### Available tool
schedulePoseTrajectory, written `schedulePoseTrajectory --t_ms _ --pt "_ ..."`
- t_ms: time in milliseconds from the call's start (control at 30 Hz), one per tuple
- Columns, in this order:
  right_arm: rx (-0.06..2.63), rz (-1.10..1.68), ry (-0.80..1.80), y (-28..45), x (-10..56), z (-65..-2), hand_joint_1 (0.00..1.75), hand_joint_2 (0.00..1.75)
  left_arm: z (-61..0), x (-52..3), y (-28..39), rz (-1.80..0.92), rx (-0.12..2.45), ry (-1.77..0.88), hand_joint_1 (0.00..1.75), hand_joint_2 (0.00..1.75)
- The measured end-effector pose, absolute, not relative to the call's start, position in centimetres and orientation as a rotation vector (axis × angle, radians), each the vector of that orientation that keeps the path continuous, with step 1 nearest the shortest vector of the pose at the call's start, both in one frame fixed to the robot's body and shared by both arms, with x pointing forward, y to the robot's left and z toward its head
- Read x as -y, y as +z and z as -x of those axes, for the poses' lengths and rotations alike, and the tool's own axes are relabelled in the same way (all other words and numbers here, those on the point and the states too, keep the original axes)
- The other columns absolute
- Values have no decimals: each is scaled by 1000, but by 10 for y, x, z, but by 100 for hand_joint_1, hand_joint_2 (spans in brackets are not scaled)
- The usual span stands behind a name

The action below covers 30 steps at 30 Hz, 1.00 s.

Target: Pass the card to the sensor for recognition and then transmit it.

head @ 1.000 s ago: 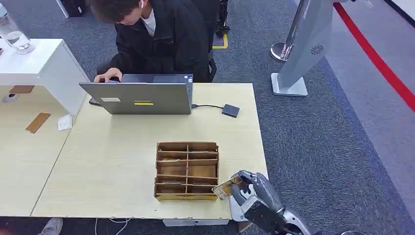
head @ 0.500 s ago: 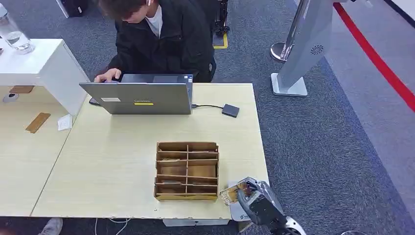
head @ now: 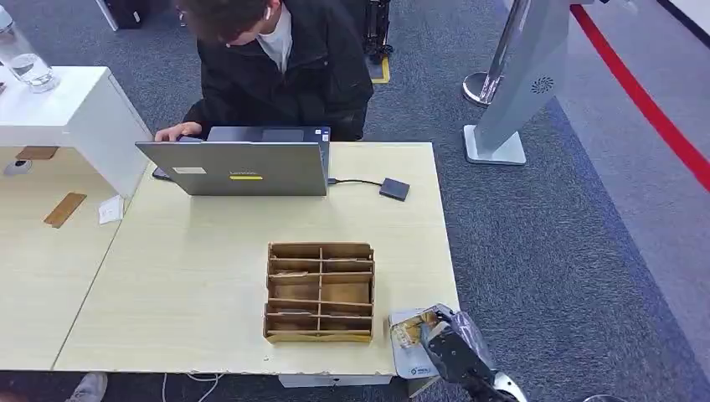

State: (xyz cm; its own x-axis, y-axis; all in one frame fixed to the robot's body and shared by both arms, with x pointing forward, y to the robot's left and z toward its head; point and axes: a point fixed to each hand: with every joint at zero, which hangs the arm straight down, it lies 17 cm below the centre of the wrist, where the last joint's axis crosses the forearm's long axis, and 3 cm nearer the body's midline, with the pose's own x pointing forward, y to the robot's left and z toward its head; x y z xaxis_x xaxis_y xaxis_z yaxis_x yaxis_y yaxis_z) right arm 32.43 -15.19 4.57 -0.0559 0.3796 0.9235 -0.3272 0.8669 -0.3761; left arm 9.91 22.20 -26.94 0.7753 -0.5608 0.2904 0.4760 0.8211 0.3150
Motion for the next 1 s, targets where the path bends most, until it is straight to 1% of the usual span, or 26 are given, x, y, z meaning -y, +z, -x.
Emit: schedulePoseTrajectory --t_ms 333,1000 --pt "1451 131 585 26 166 -327 175 175 -97 -224 -270 -235 377 -559 0 0" --pt "1370 251 637 1 171 -328 175 175 -96 -222 -270 -233 371 -557 0 0"
